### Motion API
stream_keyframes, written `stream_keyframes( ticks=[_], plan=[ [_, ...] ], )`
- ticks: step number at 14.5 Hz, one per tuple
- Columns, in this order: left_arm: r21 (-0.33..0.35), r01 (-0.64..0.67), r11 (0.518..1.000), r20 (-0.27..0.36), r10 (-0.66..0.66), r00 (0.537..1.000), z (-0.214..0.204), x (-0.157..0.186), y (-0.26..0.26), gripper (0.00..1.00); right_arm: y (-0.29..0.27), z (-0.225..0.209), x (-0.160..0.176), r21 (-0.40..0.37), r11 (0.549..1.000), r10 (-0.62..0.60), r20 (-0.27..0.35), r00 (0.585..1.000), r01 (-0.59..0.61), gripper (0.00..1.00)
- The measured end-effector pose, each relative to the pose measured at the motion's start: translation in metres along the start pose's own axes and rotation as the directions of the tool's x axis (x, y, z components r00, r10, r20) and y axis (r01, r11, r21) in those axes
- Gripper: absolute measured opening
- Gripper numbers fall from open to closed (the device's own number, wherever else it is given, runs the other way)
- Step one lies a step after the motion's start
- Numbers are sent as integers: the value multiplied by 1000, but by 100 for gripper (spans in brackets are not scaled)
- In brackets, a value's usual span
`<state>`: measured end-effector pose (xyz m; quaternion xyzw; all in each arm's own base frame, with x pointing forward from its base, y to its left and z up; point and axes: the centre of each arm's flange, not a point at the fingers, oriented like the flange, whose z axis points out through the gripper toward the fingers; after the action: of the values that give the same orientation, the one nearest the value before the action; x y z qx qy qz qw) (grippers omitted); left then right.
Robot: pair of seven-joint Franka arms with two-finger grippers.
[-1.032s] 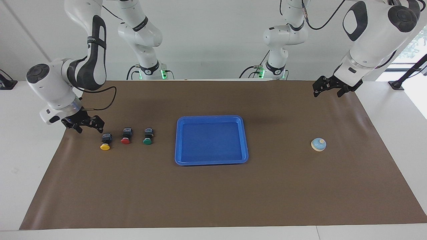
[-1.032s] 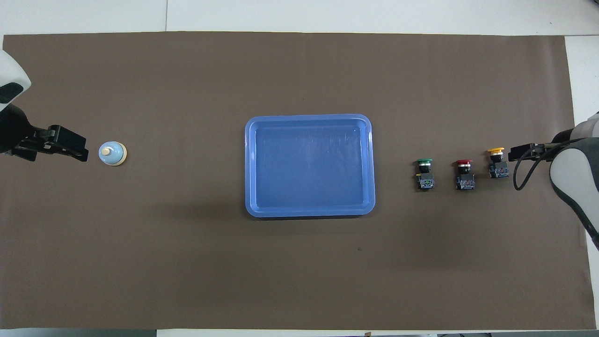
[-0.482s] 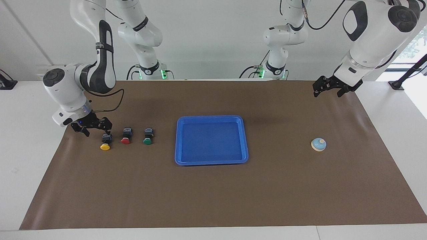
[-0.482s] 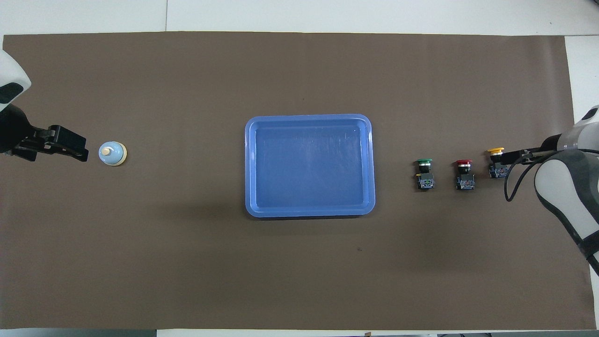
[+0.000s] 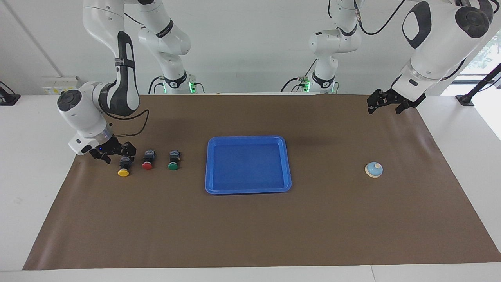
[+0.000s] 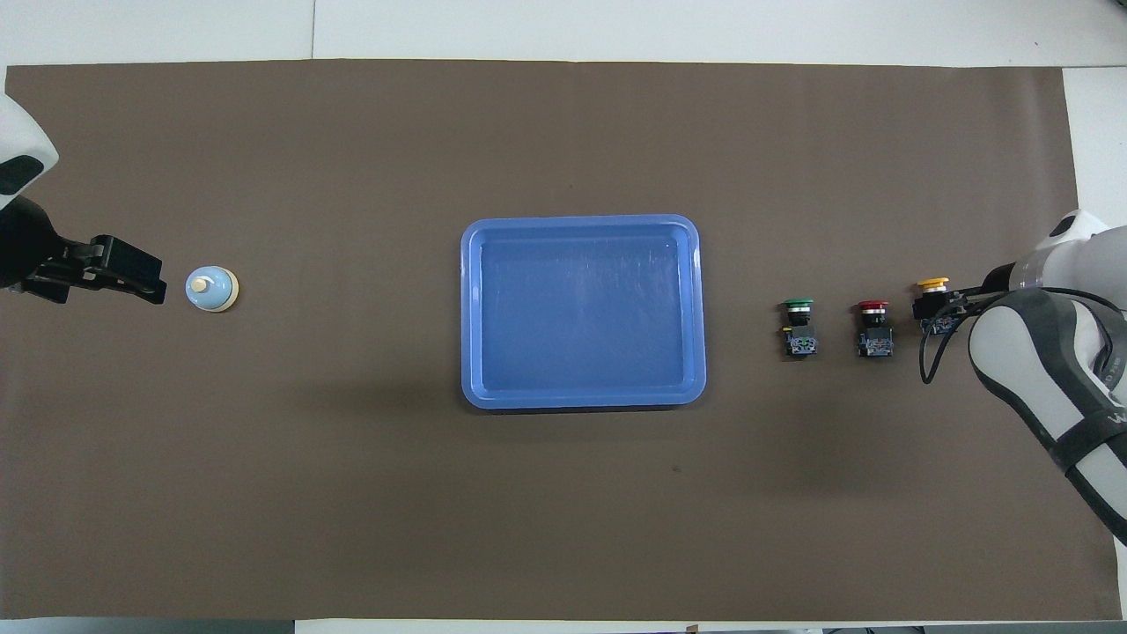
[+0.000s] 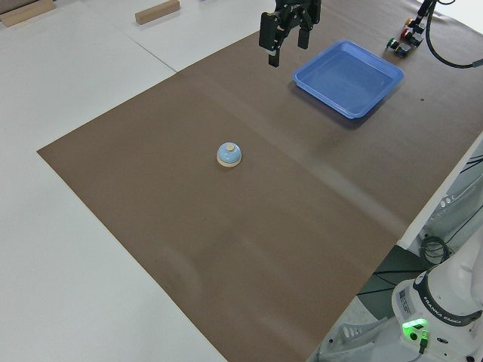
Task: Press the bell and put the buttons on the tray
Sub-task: 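Reach the right gripper to the yellow button and grasp it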
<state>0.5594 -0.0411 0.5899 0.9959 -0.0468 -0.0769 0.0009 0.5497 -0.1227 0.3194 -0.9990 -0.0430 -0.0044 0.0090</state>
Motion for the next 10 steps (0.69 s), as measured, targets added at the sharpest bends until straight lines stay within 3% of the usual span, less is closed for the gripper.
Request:
stream_keyframes(
  ticks=[2,3,6,7,9,10],
  plan=[
    [0,0,1000,0,0,1000,0,0,0,100,-2,4,-1,2,1000,-2,6,1000,2,95],
    [0,0,1000,0,0,1000,0,0,0,100,-2,6,-1,4,1000,-2,9,1000,2,88],
    [0,0,1000,0,0,1000,0,0,0,100,-1,9,-1,5,1000,-1,14,1000,1,82],
    [0,0,1000,0,0,1000,0,0,0,100,-1,10,-2,6,1000,1,15,1000,-1,75],
    [0,0,1000,0,0,1000,0,0,0,100,2,12,-4,5,1000,8,12,1000,-8,52],
    [0,0,1000,0,0,1000,0,0,0,100,3,13,-5,3,1000,10,5,1000,-10,52]
  ],
)
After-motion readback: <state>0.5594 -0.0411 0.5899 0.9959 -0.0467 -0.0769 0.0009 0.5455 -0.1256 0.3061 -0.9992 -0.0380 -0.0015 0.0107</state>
